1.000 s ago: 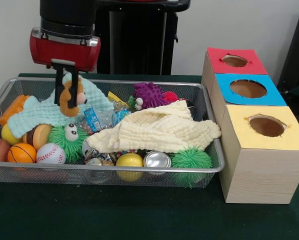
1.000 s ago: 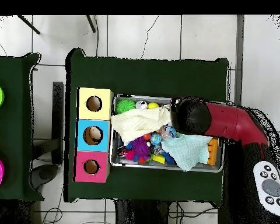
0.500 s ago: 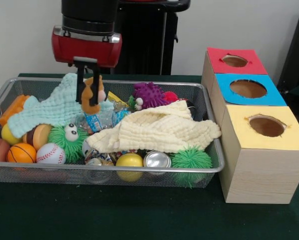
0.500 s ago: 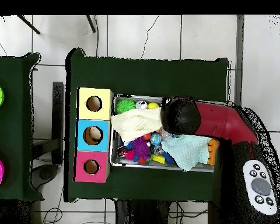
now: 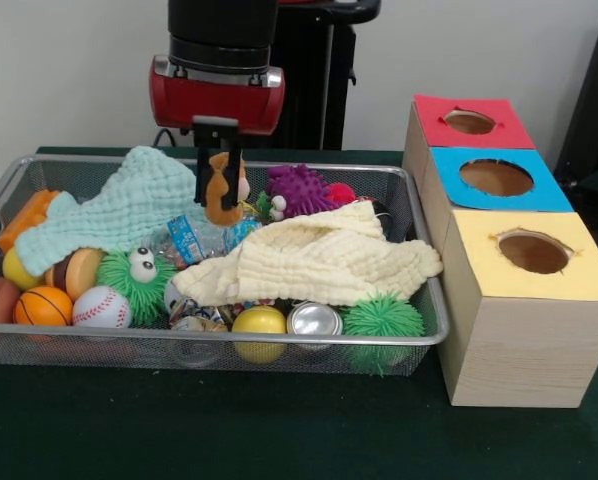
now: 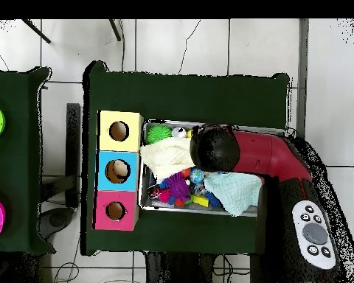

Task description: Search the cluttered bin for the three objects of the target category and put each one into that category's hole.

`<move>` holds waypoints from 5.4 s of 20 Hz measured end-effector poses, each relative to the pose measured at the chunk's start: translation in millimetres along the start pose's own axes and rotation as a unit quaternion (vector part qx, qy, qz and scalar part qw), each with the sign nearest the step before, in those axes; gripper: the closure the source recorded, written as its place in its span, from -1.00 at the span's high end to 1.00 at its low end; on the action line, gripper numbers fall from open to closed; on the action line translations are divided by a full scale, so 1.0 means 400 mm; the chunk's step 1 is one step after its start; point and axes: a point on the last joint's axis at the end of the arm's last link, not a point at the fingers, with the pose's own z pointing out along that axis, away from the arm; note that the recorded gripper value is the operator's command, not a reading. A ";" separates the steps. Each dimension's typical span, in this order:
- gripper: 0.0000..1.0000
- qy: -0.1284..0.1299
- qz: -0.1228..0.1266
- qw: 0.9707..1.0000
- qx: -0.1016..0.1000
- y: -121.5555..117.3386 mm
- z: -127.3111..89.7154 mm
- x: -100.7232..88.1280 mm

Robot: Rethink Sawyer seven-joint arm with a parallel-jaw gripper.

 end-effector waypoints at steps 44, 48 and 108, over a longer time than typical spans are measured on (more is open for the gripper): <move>-1.00 0.016 -0.006 1.000 -0.003 0.221 -0.086 0.029; -1.00 0.017 -0.004 1.000 -0.005 0.255 -0.096 0.028; -1.00 0.077 0.026 0.997 -0.006 0.507 -0.196 0.194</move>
